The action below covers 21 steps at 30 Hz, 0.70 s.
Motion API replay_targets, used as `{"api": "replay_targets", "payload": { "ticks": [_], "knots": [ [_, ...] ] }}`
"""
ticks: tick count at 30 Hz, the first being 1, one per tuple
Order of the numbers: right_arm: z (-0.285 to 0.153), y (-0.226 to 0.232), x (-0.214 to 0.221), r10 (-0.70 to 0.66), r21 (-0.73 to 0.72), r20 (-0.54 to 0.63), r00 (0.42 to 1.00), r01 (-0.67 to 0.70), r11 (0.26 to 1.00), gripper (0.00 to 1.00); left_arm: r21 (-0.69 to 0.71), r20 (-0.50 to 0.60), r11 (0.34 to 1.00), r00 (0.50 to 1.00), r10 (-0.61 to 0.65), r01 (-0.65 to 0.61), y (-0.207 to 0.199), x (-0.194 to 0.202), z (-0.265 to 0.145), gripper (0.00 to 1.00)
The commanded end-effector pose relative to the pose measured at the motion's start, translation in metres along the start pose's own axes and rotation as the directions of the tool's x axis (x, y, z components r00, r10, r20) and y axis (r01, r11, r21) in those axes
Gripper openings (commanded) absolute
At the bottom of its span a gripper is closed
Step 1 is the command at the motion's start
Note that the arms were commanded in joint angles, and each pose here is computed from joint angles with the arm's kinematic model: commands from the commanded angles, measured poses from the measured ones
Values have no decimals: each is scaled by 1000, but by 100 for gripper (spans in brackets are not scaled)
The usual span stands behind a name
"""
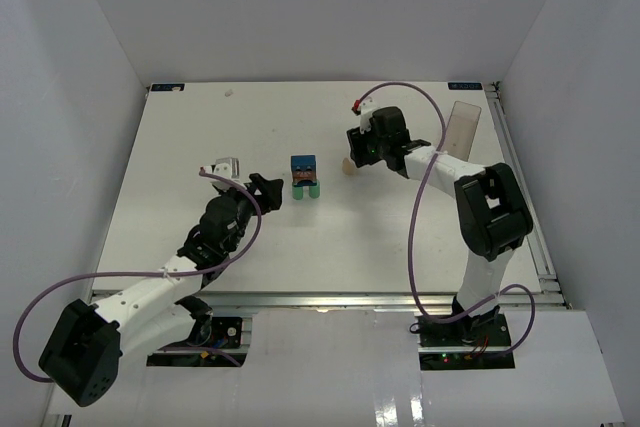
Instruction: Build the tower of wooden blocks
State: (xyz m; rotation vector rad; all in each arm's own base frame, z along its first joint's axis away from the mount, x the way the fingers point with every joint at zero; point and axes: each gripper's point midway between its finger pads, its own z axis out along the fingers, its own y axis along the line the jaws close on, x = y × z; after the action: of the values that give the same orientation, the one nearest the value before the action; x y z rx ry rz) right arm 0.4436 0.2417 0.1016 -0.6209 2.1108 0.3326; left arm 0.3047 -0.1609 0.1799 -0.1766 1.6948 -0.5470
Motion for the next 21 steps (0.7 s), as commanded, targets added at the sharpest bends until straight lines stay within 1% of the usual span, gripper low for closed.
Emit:
{"api": "replay_targets", "payload": {
  "ticks": [1, 3, 4, 8, 13, 14, 19, 21],
  "knots": [
    [19, 27, -1, -24, -135, -2, 1000, 24, 991, 49, 60, 12, 998, 1000, 5, -5, -17, -12, 1, 87],
    [25, 32, 5, -27, -165, -13, 1000, 25, 986, 49, 61, 15, 998, 1000, 0, -1, -18, -13, 1, 95],
    [27, 35, 6, -28, -179, -14, 1000, 25, 983, 49, 64, 13, 998, 1000, 0, 0, -18, -13, 1, 98],
    [30, 41, 11, -36, -195, -3, 999, 35, 980, 49, 70, 13, 998, 1000, -4, 3, -19, -13, 0, 98],
    [34, 39, 18, -37, -173, -22, 999, 32, 984, 47, 70, 27, 998, 1000, -10, 8, -19, -18, -3, 98],
    [34, 38, 20, -36, -167, -25, 999, 31, 985, 46, 73, 32, 997, 999, -13, 10, -20, -19, -3, 98],
    [35, 34, 25, -26, -148, -31, 999, 21, 989, 27, 73, 35, 997, 999, -15, 12, -18, -18, -5, 98],
    [34, 35, 26, -11, -154, -32, 999, 6, 988, 22, 68, 35, 998, 999, -13, 11, -17, -17, -4, 98]
  ]
}}
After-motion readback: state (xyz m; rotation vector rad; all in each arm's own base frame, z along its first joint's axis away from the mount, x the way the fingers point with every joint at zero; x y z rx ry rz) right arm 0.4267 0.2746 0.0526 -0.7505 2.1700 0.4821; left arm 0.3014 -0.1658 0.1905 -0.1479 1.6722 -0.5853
